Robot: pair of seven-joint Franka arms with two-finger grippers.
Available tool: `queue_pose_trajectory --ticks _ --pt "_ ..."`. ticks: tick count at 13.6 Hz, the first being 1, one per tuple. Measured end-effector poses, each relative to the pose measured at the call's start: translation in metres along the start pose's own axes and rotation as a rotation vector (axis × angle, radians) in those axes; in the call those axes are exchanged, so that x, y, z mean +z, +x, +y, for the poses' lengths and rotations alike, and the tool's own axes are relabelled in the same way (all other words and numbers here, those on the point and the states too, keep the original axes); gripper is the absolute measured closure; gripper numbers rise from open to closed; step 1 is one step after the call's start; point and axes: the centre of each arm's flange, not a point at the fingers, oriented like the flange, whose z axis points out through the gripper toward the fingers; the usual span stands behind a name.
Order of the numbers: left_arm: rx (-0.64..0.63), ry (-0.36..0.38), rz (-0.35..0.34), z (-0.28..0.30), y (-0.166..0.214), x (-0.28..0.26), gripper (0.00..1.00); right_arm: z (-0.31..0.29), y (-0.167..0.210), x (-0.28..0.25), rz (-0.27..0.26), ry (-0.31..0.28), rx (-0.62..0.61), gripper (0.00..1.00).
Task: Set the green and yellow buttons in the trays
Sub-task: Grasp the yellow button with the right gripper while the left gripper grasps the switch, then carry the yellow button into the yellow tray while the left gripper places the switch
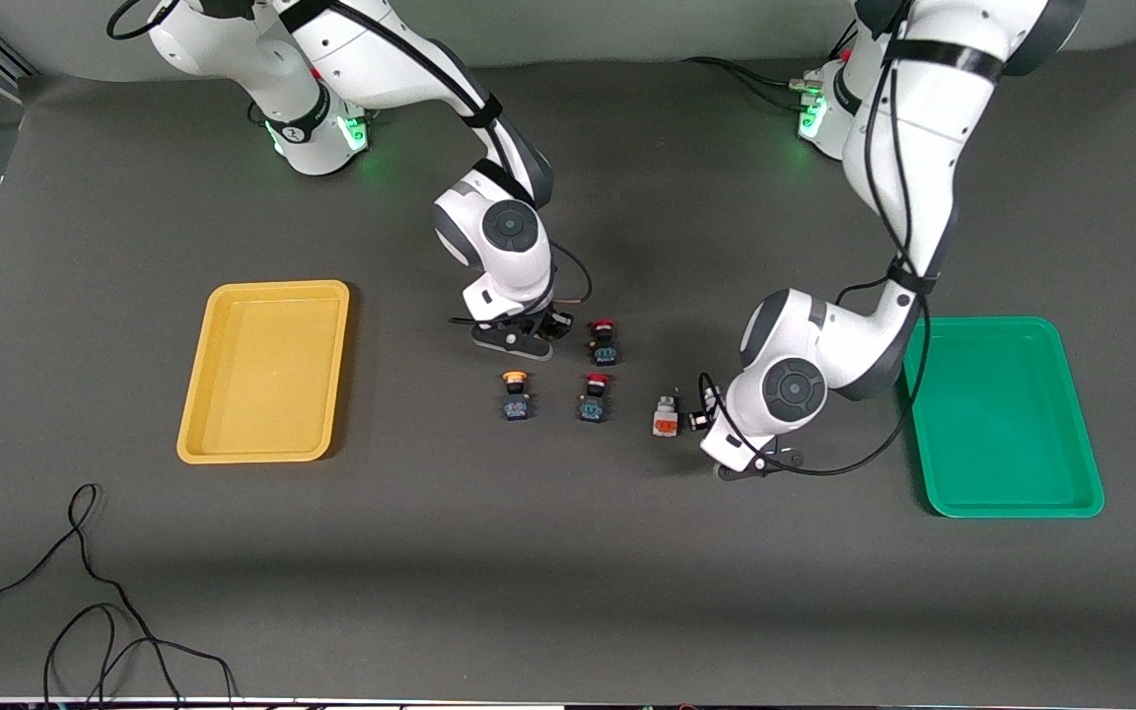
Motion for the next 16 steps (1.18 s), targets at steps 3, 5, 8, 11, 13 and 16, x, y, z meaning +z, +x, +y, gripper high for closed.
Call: queue_pose_trajectory --ticks 3,5,8,11,13,16 --pt "-0.005 0.065 -0.062 -0.011 -0.010 -0.096 0.58 -0.005 0.008 -0.028 -0.001 0.001 -0.003 0.67" --pt "-0.024 0.093 -0.086 -0.028 -0.015 -0.165 0.58 -0.013 0.016 -0.073 -0.026 -0.031 -0.007 0.67" --pt "-0.039 0.095 -0.105 -0.073 -0.010 -0.240 0.58 -0.024 0.024 -0.150 -0.057 -0.062 -0.009 0.67" --pt "-0.013 0.132 -0.109 -0.146 0.002 -0.281 0.58 -0.026 0.027 -0.171 -0.060 -0.062 -0.008 0.67" --pt "0.046 0.144 -0.126 -0.208 0.018 -0.291 0.58 -0.023 0.028 -0.173 -0.069 -0.078 -0.016 0.67" --pt "0.125 0.141 -0.158 -0.314 0.042 -0.285 0.58 0.015 0.062 -0.212 -0.123 -0.118 -0.093 0.67"
